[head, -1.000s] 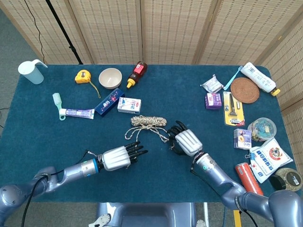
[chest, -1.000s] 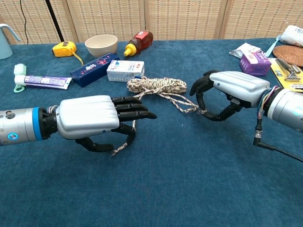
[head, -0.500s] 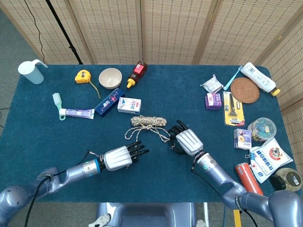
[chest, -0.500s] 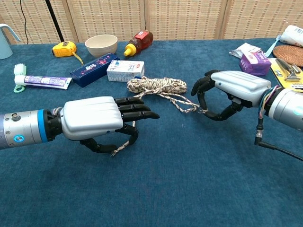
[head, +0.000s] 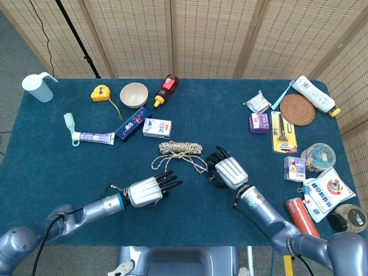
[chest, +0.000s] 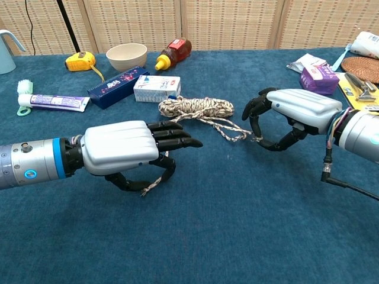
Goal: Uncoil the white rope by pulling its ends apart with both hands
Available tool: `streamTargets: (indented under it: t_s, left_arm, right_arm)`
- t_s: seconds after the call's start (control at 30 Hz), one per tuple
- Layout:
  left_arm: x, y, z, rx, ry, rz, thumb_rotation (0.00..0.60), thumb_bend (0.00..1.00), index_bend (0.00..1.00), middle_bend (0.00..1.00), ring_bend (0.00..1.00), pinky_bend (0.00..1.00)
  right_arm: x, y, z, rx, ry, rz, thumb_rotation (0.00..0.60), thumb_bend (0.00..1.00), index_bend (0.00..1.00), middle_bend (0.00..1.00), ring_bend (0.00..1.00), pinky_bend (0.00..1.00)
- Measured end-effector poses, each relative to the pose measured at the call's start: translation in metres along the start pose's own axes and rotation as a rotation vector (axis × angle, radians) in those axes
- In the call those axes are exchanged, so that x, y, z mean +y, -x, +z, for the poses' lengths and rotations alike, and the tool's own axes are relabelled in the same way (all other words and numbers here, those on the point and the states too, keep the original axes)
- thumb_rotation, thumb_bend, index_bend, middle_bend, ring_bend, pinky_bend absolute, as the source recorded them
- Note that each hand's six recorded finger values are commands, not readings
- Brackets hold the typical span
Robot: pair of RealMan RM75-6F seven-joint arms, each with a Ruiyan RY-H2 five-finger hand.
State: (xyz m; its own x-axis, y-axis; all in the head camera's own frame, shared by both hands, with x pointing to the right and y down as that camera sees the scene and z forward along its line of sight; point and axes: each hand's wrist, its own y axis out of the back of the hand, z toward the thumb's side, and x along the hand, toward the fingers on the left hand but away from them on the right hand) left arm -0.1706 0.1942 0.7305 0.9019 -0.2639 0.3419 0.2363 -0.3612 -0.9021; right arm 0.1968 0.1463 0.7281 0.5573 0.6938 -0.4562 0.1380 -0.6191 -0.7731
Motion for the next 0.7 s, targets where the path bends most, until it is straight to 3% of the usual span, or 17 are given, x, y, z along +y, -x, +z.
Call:
streamTargets:
  t_s: [0.7]
  left_arm:
    - [-0.0008, 0.0012, -0.0021, 0.015, 0.003, -0.01, 0.6, 0.35, 0.55, 0.0, 0.0, 0.0]
  right_arm:
    - [-0.0007, 0.0002, -0.0009, -0.004, 0.001, 0.0, 0.6, 0.43, 0.71, 0.29, 0.2, 0.0]
